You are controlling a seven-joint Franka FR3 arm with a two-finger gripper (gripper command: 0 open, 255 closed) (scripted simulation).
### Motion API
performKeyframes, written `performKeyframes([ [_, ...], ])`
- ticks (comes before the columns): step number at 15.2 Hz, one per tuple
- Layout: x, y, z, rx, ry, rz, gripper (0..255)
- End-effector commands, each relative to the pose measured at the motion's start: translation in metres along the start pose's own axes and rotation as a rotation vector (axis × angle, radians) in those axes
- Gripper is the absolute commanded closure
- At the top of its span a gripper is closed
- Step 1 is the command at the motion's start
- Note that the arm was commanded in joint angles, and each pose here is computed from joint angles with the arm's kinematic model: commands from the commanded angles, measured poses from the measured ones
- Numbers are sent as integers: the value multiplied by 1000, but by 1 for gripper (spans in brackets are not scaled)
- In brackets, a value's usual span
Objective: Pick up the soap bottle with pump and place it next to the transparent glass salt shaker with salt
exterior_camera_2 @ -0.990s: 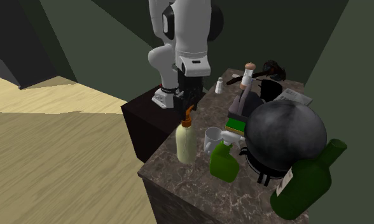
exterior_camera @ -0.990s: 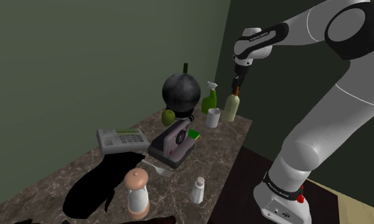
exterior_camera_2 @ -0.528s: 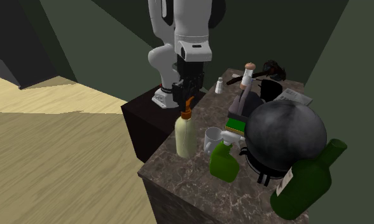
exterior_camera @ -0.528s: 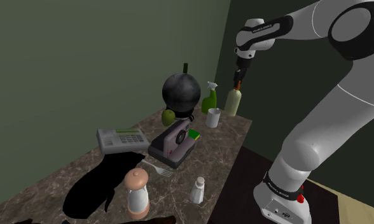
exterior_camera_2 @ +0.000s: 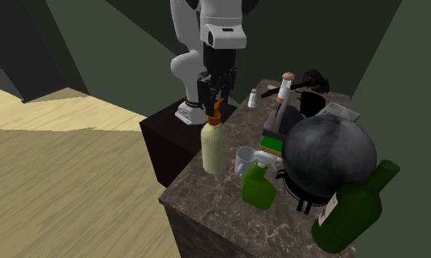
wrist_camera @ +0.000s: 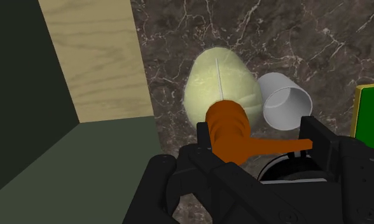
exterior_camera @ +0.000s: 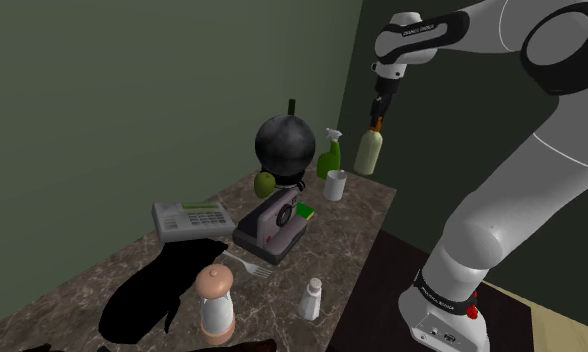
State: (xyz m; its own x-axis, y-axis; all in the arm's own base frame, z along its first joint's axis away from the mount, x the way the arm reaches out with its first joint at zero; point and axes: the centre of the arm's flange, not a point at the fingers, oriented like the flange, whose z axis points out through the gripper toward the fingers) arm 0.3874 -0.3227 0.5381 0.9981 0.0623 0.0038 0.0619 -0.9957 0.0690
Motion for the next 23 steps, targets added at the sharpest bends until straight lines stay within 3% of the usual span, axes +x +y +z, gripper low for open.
performKeyframes([
  [1, 0, 1, -10, 0, 0, 0, 255],
  [23, 0, 9, -126, 0, 0, 0, 255],
])
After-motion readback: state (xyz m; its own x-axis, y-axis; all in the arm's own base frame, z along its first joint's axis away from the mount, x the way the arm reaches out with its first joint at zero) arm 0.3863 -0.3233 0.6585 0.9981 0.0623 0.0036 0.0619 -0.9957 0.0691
